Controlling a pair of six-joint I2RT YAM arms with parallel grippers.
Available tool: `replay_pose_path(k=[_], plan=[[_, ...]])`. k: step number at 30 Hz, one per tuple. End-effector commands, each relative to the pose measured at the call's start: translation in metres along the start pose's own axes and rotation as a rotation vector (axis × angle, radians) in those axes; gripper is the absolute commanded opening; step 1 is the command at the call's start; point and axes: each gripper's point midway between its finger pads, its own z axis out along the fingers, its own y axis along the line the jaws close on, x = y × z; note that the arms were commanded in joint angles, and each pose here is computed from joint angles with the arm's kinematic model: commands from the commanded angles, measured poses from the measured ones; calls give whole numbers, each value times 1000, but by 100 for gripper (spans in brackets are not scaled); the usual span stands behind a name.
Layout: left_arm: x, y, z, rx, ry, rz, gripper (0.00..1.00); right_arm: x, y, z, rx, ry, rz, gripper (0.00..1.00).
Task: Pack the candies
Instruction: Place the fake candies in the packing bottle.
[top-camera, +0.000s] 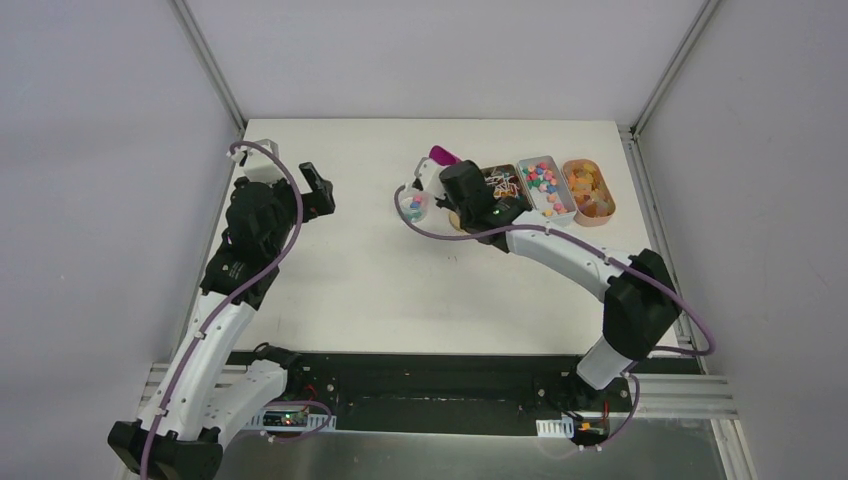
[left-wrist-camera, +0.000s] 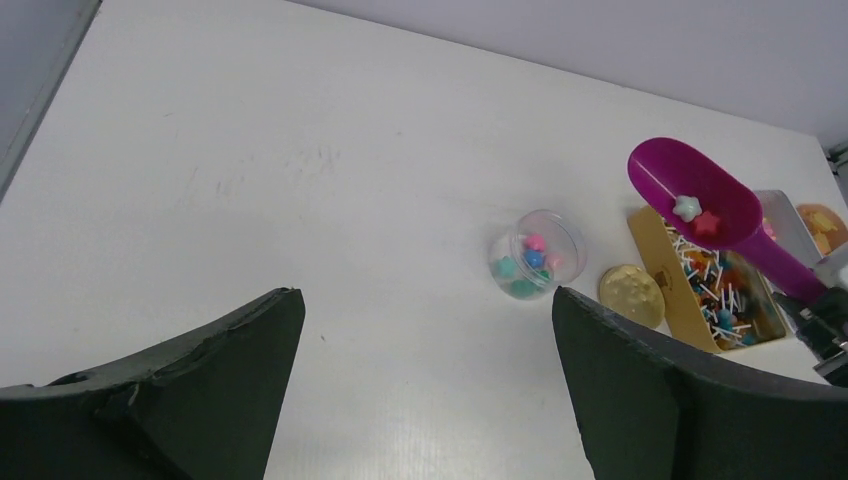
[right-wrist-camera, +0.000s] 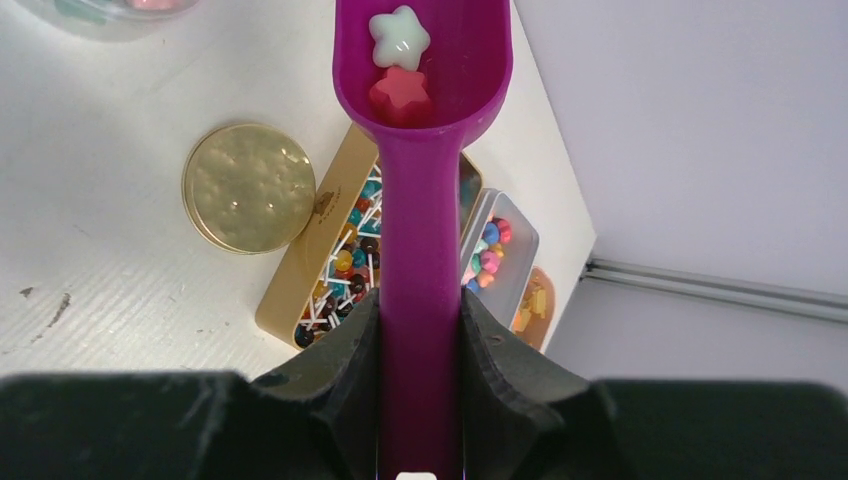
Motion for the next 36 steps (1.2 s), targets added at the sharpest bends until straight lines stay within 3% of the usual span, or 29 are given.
replay_pose_path(k=[1,15,36], plan=[[-9,11,-1,-61,-51,9,99,-29,-24,-8,133,-16,-115,0],[-18,17,-10,-85,-88,0,99,-51,7,-3,146,41,-333,0],[-20,19,-12,-98,-99,-8,99,-41,26,0,174,98,-452,0]])
